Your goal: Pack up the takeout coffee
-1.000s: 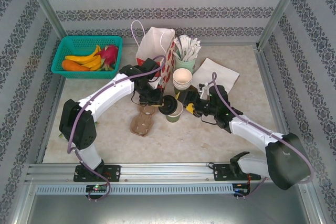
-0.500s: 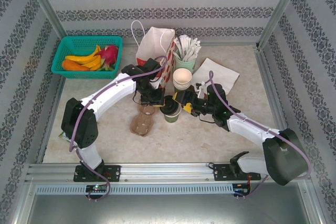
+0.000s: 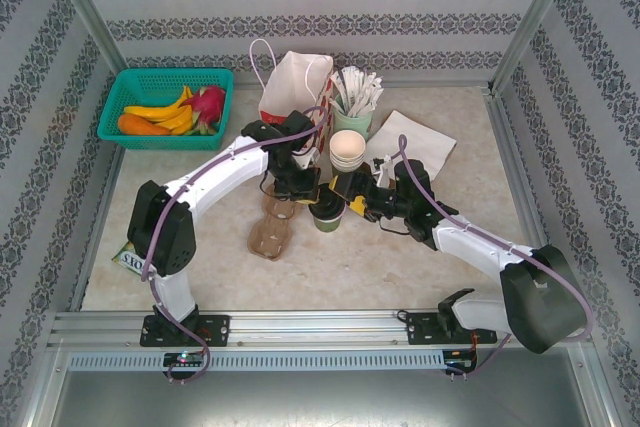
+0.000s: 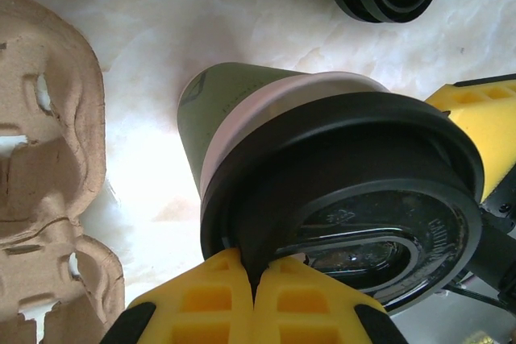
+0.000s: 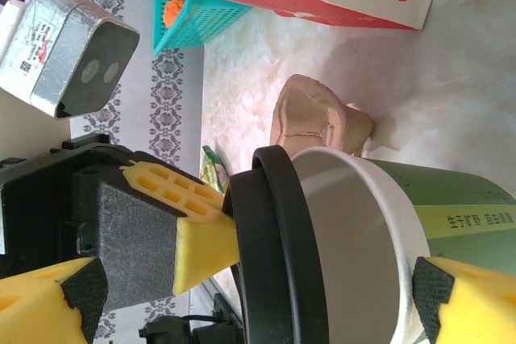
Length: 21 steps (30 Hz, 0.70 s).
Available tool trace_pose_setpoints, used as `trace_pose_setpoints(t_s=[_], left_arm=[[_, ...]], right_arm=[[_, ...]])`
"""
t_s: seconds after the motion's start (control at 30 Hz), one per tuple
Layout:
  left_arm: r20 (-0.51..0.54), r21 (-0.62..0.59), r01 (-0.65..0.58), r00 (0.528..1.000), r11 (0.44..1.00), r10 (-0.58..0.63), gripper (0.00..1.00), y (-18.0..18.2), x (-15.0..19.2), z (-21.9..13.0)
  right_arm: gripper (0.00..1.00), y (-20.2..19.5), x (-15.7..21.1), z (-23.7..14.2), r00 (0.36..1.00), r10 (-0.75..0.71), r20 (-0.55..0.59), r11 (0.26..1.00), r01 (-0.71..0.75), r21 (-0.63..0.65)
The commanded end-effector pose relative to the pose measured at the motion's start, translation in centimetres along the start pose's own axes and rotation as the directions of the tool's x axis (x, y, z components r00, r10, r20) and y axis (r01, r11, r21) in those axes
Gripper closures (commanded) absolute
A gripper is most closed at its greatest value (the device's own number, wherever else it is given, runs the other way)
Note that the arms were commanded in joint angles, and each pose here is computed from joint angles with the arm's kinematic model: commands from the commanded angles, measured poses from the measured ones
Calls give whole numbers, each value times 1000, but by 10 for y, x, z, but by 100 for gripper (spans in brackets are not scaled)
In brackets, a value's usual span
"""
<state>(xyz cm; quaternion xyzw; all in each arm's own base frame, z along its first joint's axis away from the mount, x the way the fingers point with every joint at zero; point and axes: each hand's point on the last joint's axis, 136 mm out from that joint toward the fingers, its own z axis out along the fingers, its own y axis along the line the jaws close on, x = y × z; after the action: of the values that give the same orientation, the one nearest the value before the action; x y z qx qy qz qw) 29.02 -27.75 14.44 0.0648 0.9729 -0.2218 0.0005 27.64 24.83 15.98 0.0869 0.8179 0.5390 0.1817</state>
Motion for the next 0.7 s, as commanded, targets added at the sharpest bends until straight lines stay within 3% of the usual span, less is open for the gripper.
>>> trace_pose_setpoints(t_s=[0.0,0.67], left_arm=[[-32,-14,-44,999,999,43,100,-7,6,1],[-148,-19,-40,988,999,37,100,-8,19,39]], right_arm=[[2,15,-1,2,999,-44,-1,998,44,-34],[2,18,1,9,999,-43,-12,998,42,-46]])
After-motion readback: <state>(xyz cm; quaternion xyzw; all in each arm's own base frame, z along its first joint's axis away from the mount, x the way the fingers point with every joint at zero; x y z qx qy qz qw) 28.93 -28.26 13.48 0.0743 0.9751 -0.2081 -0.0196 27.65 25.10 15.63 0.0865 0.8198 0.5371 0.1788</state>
